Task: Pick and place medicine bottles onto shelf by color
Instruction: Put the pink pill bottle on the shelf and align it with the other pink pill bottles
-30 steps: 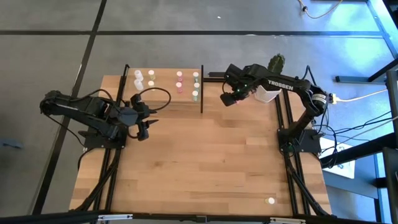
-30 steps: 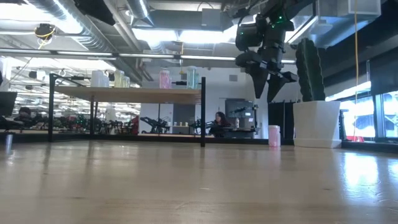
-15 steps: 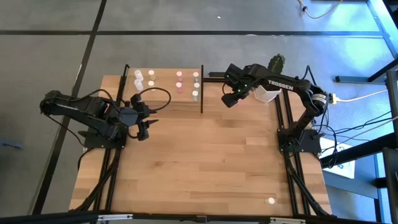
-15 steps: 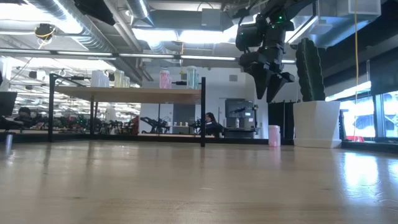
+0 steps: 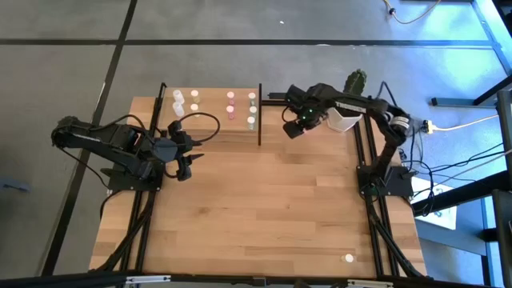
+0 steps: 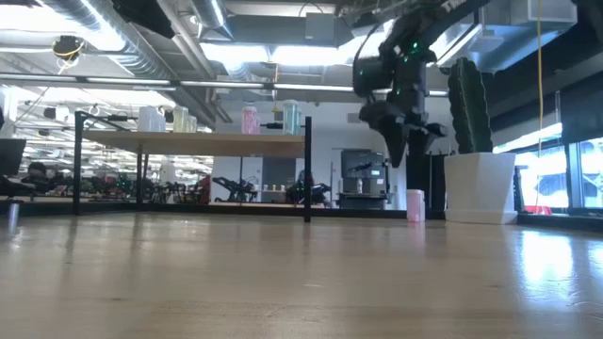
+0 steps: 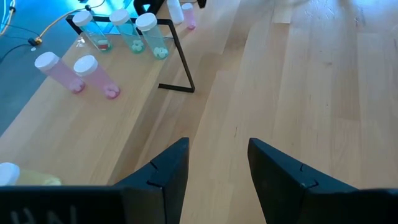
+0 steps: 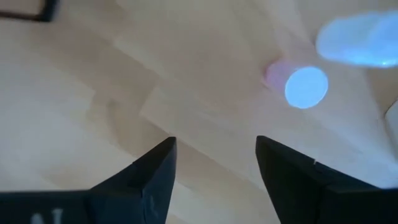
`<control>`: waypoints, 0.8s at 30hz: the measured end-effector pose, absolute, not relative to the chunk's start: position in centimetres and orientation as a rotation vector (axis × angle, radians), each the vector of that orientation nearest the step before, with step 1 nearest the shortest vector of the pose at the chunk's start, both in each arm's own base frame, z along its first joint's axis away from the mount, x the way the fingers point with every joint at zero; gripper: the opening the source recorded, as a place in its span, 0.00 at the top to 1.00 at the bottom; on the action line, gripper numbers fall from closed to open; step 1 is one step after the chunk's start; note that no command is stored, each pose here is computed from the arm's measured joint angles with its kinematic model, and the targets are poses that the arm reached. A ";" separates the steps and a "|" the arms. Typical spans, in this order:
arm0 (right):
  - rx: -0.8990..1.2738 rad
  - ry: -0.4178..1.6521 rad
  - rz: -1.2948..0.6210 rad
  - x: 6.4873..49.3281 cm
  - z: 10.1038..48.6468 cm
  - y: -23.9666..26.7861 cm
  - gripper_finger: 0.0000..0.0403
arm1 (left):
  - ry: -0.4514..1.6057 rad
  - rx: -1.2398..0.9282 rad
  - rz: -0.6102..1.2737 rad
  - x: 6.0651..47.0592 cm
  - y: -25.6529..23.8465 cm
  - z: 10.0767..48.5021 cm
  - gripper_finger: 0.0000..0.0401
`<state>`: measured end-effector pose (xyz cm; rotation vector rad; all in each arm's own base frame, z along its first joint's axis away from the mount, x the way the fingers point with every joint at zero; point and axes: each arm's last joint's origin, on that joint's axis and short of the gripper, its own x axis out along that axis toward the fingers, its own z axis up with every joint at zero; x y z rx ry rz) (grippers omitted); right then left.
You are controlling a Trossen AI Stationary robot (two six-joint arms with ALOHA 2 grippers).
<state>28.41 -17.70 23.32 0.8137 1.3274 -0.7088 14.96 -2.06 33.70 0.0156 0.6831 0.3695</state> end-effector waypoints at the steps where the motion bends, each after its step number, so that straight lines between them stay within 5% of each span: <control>1: 0.839 1.336 -0.730 28.5 22.9 -17.9 0.45 | 0.683 0.015 0.369 15.0 -2.1 33.7 0.61; 24: 0.918 1.307 -1.016 27.6 21.3 -20.3 0.43 | 0.683 0.015 0.369 14.9 -2.1 33.7 0.61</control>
